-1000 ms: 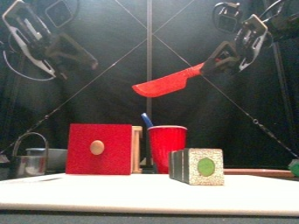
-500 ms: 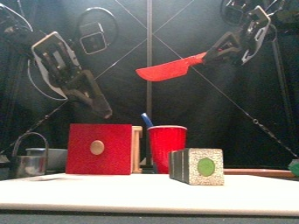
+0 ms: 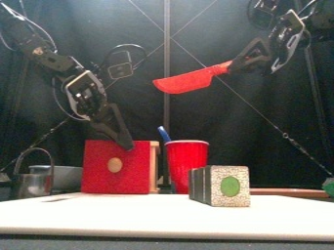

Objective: Place sushi on board then cut the sushi with the knife then place the pieces on the plate
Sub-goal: Grasp knife edge with left hand

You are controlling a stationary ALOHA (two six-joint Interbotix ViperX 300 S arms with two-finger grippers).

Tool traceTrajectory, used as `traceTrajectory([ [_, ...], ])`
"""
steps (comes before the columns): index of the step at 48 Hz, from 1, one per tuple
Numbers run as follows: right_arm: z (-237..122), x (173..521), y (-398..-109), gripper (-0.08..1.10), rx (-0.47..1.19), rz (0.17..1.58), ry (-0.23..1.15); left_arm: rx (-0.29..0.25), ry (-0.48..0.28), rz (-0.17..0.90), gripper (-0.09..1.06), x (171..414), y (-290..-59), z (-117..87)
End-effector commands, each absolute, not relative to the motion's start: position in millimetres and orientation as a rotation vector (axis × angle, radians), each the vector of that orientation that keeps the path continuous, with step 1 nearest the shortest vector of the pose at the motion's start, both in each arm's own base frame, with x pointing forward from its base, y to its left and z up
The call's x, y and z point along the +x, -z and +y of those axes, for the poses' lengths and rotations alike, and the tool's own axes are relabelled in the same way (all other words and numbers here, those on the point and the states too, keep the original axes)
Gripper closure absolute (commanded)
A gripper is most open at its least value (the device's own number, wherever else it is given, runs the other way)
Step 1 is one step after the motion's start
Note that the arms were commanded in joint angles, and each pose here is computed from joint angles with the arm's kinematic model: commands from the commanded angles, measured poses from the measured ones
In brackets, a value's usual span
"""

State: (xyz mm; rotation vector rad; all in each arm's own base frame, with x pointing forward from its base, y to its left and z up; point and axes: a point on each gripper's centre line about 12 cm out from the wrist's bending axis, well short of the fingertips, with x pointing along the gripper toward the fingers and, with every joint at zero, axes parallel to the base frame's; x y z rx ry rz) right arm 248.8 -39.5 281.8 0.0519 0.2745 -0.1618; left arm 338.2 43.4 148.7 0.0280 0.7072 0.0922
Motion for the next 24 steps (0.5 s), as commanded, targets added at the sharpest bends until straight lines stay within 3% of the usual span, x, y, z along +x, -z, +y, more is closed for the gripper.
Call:
traceTrajectory([
  [1,-39,248,-290,0.61,0.049,0.243,0.158,0.06,-0.11,0.714,0.78,339,-152,56],
  [13,-35,248,-290,0.61,0.052,0.243,0.144,0.079,-0.112,0.759,0.78,328,-154,57],
  [24,-20,253,-273,0.61,0.07,0.298,0.088,0.082,-0.106,0.666,0.78,337,-172,54],
])
